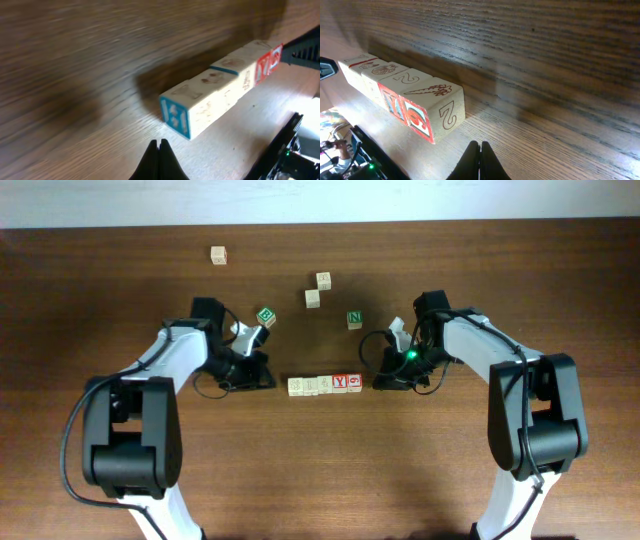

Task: Rotate 5 blocks
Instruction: 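Bring both grippers down to opposite ends of the block row, then squeeze the block row inward between the left and right grippers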

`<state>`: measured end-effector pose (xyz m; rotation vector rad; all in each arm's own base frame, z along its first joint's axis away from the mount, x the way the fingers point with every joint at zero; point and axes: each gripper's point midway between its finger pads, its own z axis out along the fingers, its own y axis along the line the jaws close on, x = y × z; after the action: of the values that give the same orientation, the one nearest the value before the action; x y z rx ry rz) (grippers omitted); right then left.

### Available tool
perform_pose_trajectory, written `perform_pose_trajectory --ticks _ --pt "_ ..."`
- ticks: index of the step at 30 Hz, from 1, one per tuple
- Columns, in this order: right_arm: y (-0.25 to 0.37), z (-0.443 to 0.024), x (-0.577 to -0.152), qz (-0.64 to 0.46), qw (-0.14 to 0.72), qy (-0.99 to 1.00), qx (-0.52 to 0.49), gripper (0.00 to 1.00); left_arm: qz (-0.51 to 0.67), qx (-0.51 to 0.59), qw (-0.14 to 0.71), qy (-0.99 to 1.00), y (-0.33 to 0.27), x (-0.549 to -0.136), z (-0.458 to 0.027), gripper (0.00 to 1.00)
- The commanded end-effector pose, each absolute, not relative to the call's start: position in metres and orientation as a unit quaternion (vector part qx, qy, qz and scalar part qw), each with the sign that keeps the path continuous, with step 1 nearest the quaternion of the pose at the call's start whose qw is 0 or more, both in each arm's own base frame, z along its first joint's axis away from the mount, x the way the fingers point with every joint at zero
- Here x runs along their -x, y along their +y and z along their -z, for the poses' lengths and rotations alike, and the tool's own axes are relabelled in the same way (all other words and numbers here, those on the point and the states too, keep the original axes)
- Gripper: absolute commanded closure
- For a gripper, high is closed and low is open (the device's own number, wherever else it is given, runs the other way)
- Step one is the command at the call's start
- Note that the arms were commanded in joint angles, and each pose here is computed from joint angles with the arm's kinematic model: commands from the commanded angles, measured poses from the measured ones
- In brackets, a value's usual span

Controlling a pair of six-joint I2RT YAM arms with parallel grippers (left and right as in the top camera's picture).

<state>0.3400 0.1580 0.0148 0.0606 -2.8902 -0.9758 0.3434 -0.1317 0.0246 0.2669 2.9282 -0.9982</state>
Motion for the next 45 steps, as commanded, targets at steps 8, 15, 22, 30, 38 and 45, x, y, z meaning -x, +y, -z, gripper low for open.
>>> perform_pose_trajectory --ticks 8,15,22,30,38,45 --pt "0.163 -0.015 -0.336 0.330 0.053 -0.942 -0.018 0.96 0.293 -0.120 0.025 0.948 -0.141 -0.343 -0.016 1.00" --pt "0.163 -0.015 -0.336 0.330 0.054 -0.942 -0.013 0.96 0.294 -0.083 0.013 0.952 -0.143 -0.342 -0.016 1.00" --pt "0.163 -0.015 -0.337 0.330 0.055 -0.943 -0.007 0.96 0.296 -0.059 0.002 0.953 -0.150 -0.340 -0.016 1.00" --pt "0.164 -0.016 -0.337 0.333 0.056 -0.941 -0.006 0.96 0.294 -0.050 -0.003 0.954 -0.152 -0.340 -0.016 1.00" --pt "0.166 -0.018 -0.337 0.340 0.057 -0.939 -0.006 0.96 0.294 -0.056 0.000 0.954 -0.156 -0.340 -0.016 1.00" --pt "0.167 -0.018 -0.345 0.342 0.038 -0.939 -0.013 0.95 0.288 -0.057 0.004 0.956 -0.154 -0.342 -0.015 1.00"
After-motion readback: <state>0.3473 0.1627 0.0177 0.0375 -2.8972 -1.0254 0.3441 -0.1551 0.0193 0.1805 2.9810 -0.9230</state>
